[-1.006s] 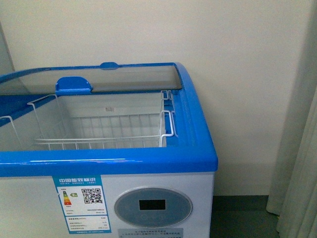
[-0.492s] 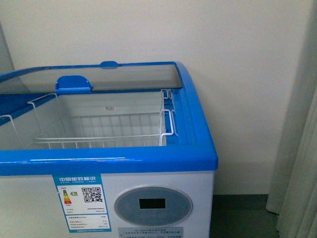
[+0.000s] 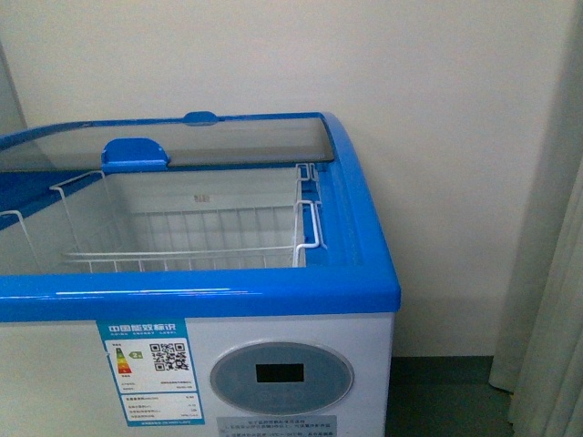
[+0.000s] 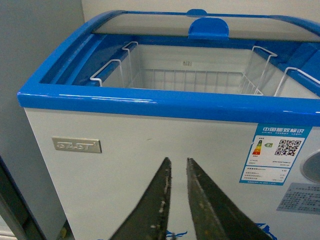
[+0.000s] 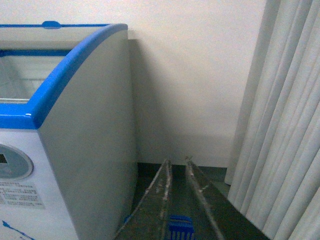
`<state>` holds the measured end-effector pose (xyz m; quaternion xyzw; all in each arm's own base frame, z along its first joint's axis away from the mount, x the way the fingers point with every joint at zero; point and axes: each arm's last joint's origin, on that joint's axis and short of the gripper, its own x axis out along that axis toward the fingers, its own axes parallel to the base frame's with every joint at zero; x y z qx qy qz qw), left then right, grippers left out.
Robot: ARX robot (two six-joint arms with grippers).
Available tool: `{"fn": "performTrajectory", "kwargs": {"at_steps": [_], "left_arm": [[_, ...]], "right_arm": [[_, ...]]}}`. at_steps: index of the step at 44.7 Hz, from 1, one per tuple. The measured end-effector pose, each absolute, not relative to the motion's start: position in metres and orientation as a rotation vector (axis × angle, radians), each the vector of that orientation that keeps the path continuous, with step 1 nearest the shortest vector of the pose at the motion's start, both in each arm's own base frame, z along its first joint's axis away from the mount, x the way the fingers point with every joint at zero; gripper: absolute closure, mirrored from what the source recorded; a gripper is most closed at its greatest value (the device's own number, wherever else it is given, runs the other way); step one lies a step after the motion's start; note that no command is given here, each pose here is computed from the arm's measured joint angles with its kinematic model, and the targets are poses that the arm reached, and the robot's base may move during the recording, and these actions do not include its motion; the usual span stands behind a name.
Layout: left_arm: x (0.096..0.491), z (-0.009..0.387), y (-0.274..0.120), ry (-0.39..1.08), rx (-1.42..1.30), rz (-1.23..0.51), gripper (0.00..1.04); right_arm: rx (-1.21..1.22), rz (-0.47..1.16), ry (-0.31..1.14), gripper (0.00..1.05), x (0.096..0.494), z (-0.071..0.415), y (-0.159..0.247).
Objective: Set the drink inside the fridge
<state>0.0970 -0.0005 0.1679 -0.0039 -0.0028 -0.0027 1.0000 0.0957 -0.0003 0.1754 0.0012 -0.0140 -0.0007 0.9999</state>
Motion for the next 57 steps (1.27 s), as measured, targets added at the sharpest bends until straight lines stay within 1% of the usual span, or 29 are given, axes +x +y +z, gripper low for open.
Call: {"fn": "performTrajectory", "kwargs": {"at_steps": [1,5,7,9,13,15,16,18,19,22,23,26,28,57], "left_arm": [[0.097,0.1679,-0.0005,-0.006,-0.008,-0.005,0.82],[0.097,0.1679,-0.0005,-0.006,-0.008,-0.005,0.61],[0.097,0.1679,-0.0005,-0.006,-0.008,-0.005,0.54],[0.097,0.1679,-0.0005,-0.006,-0.008,-0.005,0.49],[0.097,0.1679,-0.0005,-0.006,-0.008,-0.005,0.36],[0.097,0.1679,-0.0005,-0.006,-0.008,-0.005,0.29],[0.097,0.1679,-0.0005,-0.006,-0.008,-0.005,0.27],[0.097,0.1679,-0.0005,-0.006,-0.008,-0.005,0.2],[0.097,0.1679,-0.0005,-0.006,-0.008,-0.005,0.19],[0.097,0.1679,-0.0005,-0.006,-0.008,-0.005,0.08],[0.097,0.1679,-0.0005,-0.006,-0.007,-0.005,0.07],[0.097,0.1679,-0.0005,-0.006,-0.007,-0.005,0.09],[0.097,0.1679,-0.0005,-0.006,-0.006,-0.005,0.08],[0.097,0.1679,-0.0005,-0.006,-0.007,-0.005,0.08]], "right_arm": [[0.002,-0.001,-0.028,0.87,0.0957,0.1754,-0.0003],[0.003,-0.001,-0.029,0.67,0.0957,0.1755,-0.0003],[0.002,-0.001,-0.029,0.59,0.0956,0.1755,-0.0003],[0.002,-0.001,-0.029,0.54,0.0956,0.1755,-0.0003],[0.002,-0.001,-0.029,0.42,0.0956,0.1755,-0.0003],[0.003,-0.001,-0.029,0.34,0.0956,0.1755,-0.0003],[0.002,-0.001,-0.029,0.34,0.0956,0.1755,-0.0003],[0.002,-0.001,-0.029,0.26,0.0956,0.1755,-0.0003],[0.002,-0.001,-0.029,0.25,0.0956,0.1755,-0.0003],[0.002,-0.001,-0.029,0.15,0.0956,0.1755,-0.0003],[0.002,-0.001,-0.029,0.11,0.0956,0.1755,-0.0003],[0.003,-0.001,-0.029,0.06,0.0956,0.1755,-0.0003],[0.003,-0.001,-0.029,0.07,0.0956,0.1755,-0.0003],[0.003,-0.001,-0.029,0.07,0.0956,0.1755,-0.0003]]}}
